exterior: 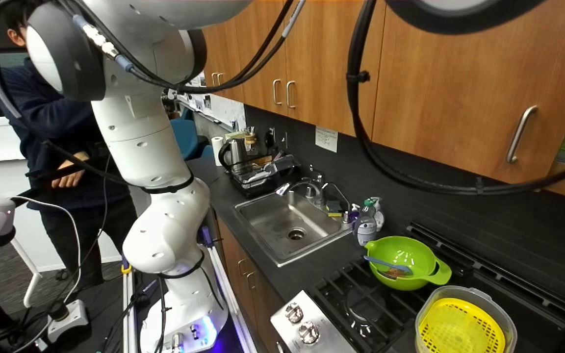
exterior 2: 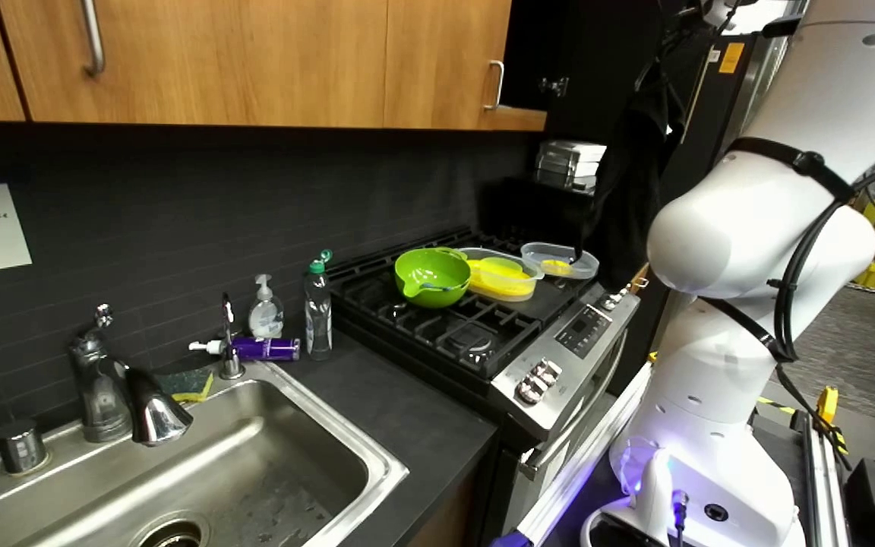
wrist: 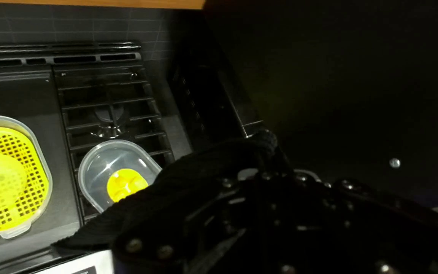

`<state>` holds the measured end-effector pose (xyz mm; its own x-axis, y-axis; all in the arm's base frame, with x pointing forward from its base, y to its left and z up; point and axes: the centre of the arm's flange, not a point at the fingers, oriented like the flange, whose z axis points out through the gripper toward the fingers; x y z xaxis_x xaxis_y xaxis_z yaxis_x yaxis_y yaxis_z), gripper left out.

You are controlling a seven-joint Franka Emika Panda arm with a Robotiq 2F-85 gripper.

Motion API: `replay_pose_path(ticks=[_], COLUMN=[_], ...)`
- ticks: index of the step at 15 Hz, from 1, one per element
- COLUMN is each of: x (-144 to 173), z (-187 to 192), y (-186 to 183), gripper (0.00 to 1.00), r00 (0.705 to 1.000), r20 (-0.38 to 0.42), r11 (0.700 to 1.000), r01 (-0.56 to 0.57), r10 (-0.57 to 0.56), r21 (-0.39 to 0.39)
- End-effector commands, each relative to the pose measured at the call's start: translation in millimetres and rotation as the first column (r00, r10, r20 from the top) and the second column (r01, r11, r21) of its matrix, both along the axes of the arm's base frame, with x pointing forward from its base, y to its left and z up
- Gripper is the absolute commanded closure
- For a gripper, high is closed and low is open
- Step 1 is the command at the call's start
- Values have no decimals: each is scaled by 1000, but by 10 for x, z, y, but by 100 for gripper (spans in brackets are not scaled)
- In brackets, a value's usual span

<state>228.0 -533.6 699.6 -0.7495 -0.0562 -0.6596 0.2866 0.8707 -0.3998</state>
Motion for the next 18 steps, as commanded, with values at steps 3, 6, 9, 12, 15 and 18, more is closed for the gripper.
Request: replay_pose_path(ticks=[3, 6, 9, 12, 15, 18], x=[773, 880, 919, 879, 885, 1007], z=[498, 444, 443, 429, 430, 756], y=[882, 804, 834, 799, 804, 841], gripper=[99, 97, 97, 97, 99, 99], r00=[983, 979, 977, 978, 977, 967], r20=[-145, -158, -164, -165, -165, -216], r11=[979, 978, 976, 978, 978, 944], r01=[-136, -154, -162, -154, -156, -193], r10=[114, 131, 138, 131, 132, 137], r21=[-149, -139, -142, -140, -140, -266])
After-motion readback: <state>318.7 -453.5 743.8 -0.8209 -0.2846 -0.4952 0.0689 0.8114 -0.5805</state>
